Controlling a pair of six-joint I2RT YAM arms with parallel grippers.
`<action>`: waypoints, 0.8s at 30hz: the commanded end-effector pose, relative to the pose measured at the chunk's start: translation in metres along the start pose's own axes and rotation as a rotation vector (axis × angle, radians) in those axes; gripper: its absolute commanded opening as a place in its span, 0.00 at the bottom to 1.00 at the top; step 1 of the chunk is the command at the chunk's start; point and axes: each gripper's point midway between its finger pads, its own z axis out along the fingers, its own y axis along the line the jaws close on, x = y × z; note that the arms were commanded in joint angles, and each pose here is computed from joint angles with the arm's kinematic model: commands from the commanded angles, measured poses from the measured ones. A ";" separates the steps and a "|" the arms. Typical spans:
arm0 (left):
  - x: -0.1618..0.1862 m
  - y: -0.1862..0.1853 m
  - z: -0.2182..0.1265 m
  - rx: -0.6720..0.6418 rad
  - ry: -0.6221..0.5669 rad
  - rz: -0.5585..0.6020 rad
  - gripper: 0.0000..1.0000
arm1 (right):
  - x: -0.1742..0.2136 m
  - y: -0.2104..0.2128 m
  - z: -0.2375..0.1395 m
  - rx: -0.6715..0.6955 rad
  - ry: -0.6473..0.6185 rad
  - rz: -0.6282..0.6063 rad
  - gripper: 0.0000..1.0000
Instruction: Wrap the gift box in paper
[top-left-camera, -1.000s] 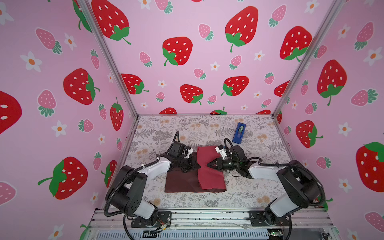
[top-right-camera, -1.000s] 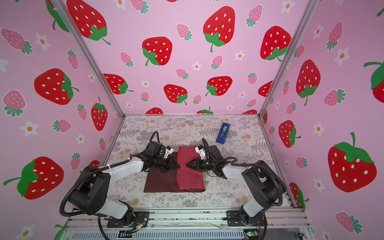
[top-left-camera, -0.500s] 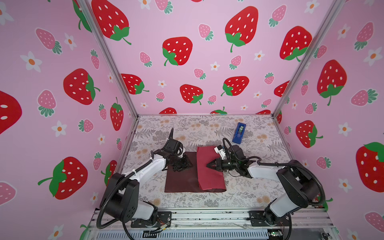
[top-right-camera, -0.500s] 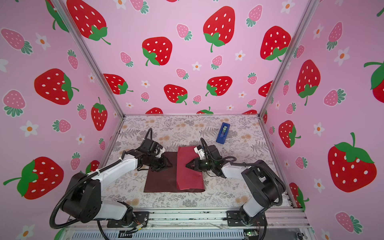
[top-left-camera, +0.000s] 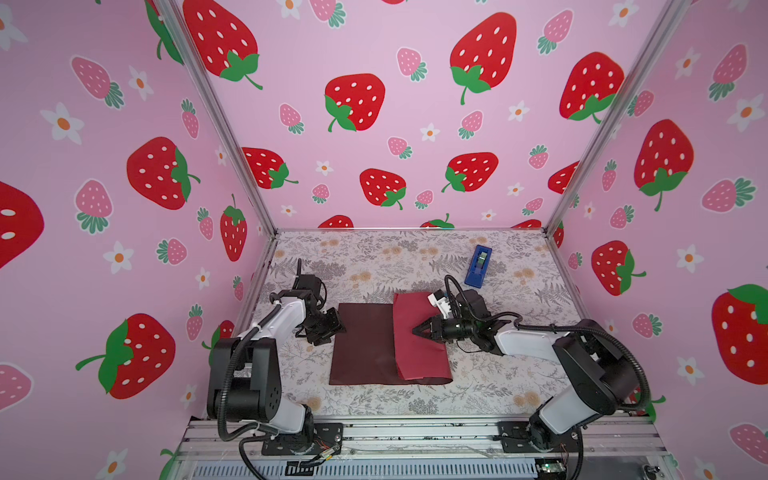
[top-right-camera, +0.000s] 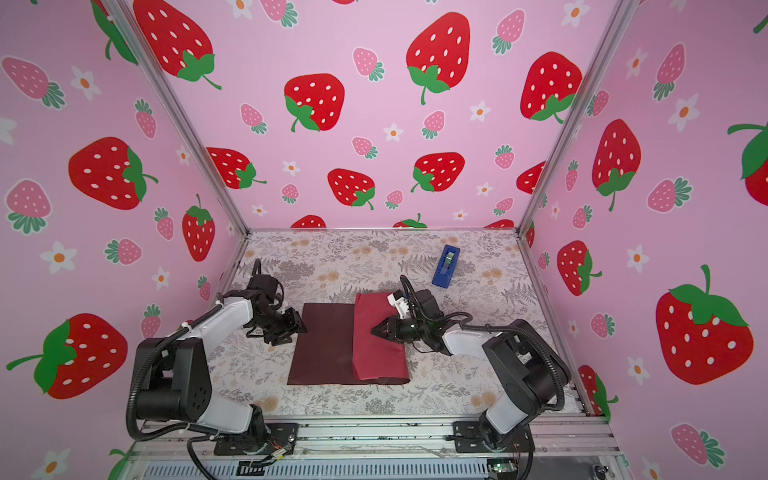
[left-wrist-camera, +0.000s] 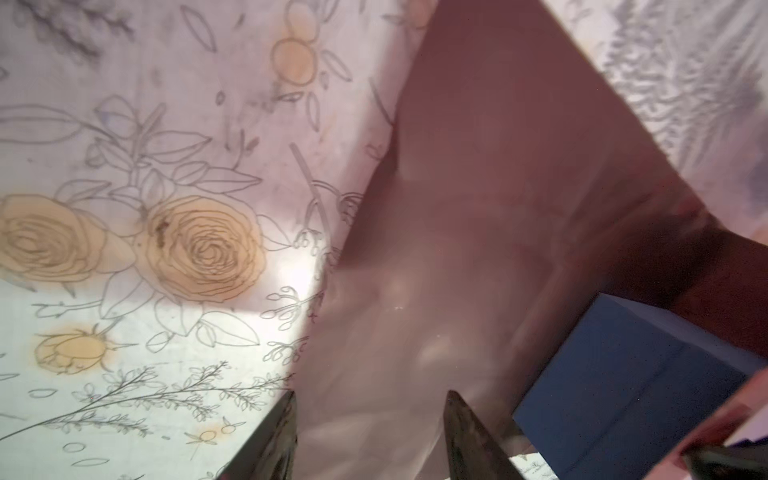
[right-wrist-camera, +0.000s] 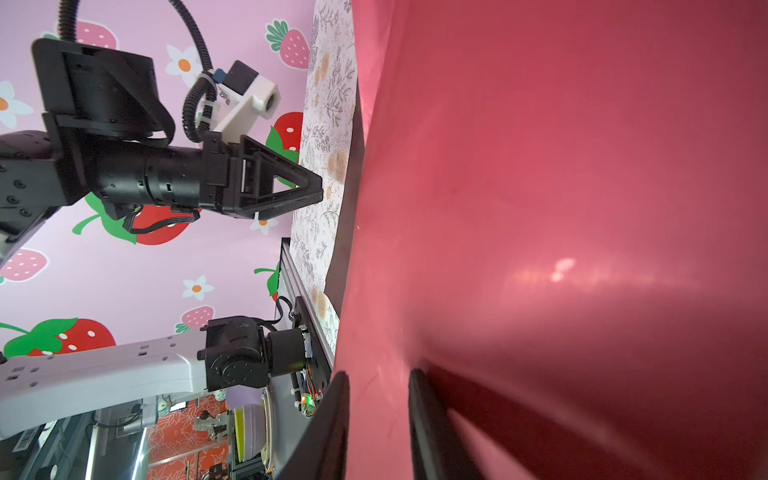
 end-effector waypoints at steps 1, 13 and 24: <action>-0.004 0.007 -0.002 -0.056 0.042 0.019 0.60 | 0.022 -0.042 0.004 0.146 0.050 0.095 0.28; 0.004 0.013 0.018 -0.059 0.153 0.019 0.61 | 0.019 -0.038 0.003 0.140 0.042 0.090 0.29; 0.011 -0.014 0.022 0.112 0.209 0.045 0.61 | 0.018 -0.037 0.003 0.136 0.042 0.089 0.29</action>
